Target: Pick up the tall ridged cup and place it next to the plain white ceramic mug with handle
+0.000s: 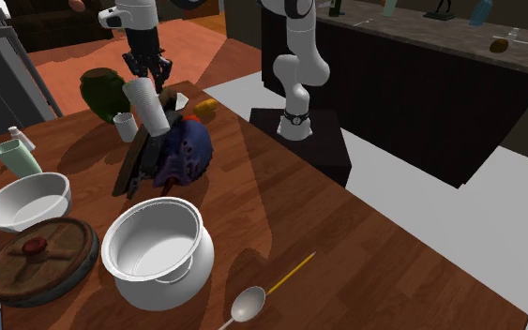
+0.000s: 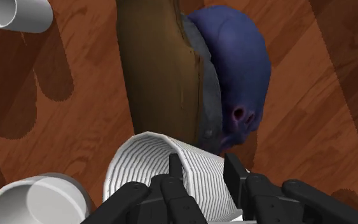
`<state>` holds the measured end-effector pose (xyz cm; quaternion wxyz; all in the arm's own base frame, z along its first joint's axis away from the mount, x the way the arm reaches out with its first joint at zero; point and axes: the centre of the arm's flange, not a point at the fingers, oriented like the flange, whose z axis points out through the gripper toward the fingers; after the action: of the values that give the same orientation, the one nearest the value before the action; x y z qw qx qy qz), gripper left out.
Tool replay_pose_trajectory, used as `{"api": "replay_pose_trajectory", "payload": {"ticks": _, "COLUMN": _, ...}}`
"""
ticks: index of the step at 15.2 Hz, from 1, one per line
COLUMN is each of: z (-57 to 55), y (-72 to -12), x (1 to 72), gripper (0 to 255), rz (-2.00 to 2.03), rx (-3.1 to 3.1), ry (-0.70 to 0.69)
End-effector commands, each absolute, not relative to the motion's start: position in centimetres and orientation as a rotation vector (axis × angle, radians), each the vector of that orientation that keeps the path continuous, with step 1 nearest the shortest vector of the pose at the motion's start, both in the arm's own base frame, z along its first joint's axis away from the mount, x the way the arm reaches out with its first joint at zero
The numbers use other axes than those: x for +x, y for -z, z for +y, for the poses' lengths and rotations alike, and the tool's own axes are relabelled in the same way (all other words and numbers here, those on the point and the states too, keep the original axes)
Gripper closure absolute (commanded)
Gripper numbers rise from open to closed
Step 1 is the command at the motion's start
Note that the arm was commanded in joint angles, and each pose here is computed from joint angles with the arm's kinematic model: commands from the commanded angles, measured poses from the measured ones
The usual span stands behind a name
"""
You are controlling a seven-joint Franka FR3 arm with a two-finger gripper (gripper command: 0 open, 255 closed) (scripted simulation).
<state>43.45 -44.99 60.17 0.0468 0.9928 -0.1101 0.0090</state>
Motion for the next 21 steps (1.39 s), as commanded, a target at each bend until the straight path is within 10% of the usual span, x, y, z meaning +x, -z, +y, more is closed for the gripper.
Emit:
{"api": "replay_pose_trajectory", "payload": {"ticks": 1, "z": -47.5, "y": -60.0, "x": 41.5, "gripper": 255, "rz": -0.345, "rx": 3.025, "ry": -0.021}}
{"api": "replay_pose_trajectory", "payload": {"ticks": 21, "z": -63.8, "y": -57.5, "x": 30.1, "gripper": 255, "rz": -0.345, "rx": 3.025, "ry": -0.021}}
